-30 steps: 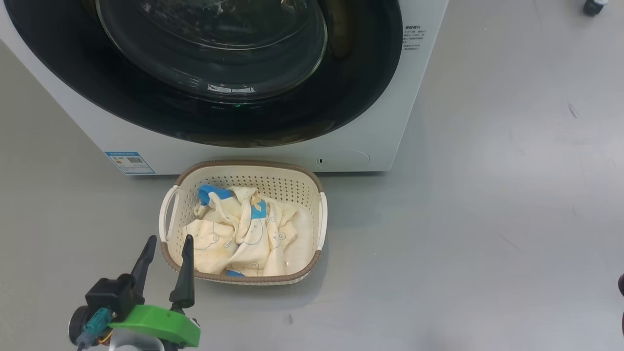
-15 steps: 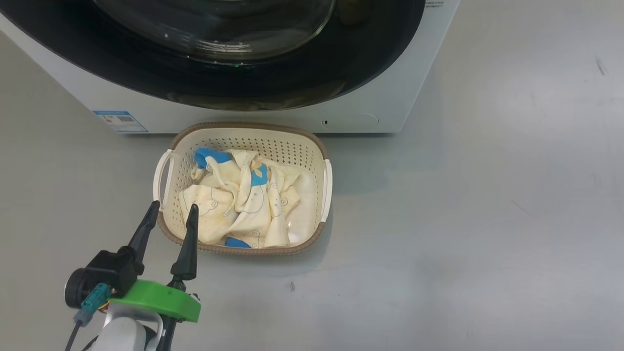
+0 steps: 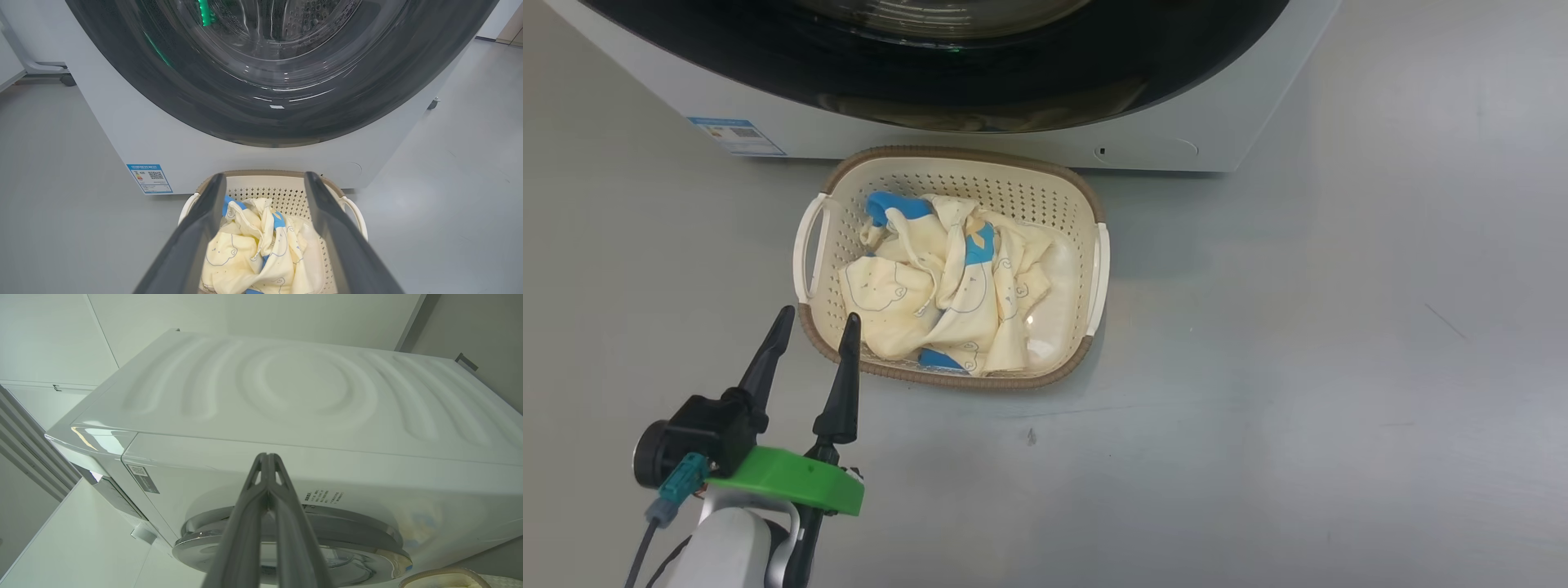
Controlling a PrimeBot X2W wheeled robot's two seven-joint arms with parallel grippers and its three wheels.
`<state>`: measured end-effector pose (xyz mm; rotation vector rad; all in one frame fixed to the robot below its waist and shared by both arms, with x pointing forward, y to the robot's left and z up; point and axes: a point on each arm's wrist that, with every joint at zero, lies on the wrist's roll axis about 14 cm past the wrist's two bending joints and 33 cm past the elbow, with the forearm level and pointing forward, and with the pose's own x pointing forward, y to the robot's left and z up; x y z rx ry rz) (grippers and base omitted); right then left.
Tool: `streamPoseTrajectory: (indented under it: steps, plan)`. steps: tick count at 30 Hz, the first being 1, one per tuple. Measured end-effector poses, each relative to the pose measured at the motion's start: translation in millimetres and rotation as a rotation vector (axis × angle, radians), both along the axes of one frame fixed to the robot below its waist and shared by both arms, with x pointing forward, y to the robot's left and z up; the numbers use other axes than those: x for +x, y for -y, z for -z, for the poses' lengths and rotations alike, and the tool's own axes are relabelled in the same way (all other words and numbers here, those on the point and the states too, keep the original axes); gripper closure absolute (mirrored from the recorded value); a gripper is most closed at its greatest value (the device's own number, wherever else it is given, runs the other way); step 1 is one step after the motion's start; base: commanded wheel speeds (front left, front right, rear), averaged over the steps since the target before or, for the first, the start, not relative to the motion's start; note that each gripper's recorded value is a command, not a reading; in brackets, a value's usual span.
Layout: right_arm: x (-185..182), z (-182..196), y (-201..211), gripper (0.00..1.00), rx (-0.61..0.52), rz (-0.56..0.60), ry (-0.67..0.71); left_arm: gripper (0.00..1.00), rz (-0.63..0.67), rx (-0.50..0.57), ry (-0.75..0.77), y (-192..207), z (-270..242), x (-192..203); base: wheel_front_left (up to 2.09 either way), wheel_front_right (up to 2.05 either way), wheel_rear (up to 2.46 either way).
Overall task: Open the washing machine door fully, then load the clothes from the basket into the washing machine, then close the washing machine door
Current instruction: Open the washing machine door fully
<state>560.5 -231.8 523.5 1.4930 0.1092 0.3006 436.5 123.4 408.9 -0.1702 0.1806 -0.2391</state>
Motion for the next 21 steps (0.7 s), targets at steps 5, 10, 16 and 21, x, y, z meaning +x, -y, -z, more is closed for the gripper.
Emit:
streamPoseTrajectory:
  steps: [5,10,16,21]
  plan:
    - [14,0,-38,1.0,-0.007,-0.135,0.015,0.0,-0.015,0.008,-0.006,-6,3,2,0.0,0.0,0.0]
    - [23,-2,-72,1.0,-0.019,-0.245,0.035,0.0,-0.035,0.016,-0.003,-12,3,5,0.0,0.0,0.0]
    - [32,-8,-107,1.0,-0.031,-0.353,0.066,0.0,-0.049,0.011,-0.016,-14,8,4,0.0,0.0,0.0]
    - [37,-11,-126,1.0,-0.042,-0.415,0.085,0.0,-0.053,0.01,-0.025,-13,10,2,0.0,0.0,0.0]
